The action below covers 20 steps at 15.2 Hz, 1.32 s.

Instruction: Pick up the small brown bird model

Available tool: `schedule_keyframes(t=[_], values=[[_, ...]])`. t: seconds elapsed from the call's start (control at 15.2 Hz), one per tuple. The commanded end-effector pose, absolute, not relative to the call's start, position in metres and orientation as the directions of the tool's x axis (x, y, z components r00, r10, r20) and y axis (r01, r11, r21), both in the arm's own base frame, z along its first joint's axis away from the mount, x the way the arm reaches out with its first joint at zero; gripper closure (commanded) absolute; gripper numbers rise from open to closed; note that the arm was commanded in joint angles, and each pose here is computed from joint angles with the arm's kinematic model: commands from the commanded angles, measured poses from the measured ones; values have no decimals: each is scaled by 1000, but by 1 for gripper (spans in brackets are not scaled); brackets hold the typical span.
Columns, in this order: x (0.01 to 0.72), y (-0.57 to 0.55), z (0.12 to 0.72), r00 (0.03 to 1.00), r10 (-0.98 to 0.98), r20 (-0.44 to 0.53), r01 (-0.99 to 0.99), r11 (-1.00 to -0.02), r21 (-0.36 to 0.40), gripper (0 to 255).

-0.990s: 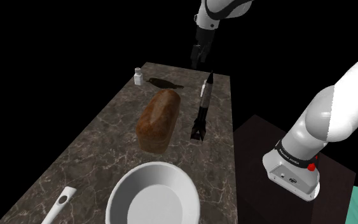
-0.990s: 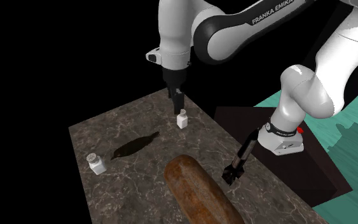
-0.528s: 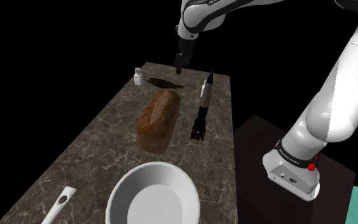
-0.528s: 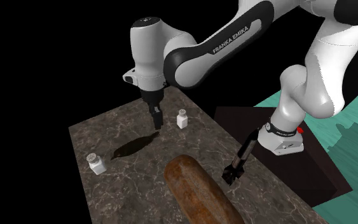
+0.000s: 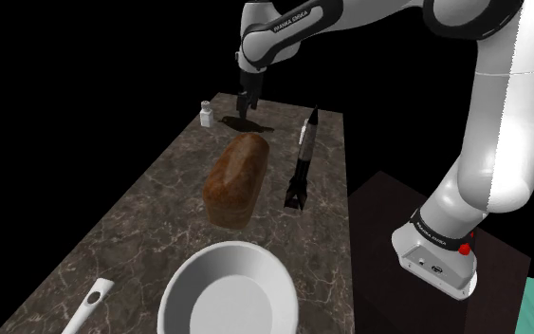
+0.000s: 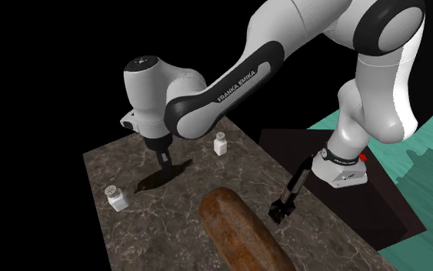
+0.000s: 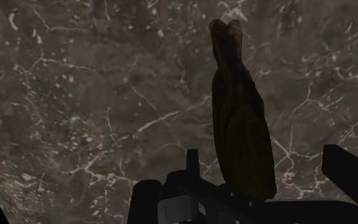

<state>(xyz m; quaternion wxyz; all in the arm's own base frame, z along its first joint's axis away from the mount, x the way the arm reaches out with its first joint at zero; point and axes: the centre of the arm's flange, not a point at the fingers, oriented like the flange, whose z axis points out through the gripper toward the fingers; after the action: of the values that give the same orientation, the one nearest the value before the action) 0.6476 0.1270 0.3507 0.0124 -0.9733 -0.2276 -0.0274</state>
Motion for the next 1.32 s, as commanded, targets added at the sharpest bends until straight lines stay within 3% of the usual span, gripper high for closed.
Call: schedule_keyframes(t=[0.0,0.53,0.59,1.25], values=[[655,131,342,891,450,60,452,-892,-10,0],[655,131,307,891,450,60,452,-892,-10,0],[655,131,308,891,450,60,452,-892,-10,255],[655,131,312,891,450,60,452,-892,-10,255]])
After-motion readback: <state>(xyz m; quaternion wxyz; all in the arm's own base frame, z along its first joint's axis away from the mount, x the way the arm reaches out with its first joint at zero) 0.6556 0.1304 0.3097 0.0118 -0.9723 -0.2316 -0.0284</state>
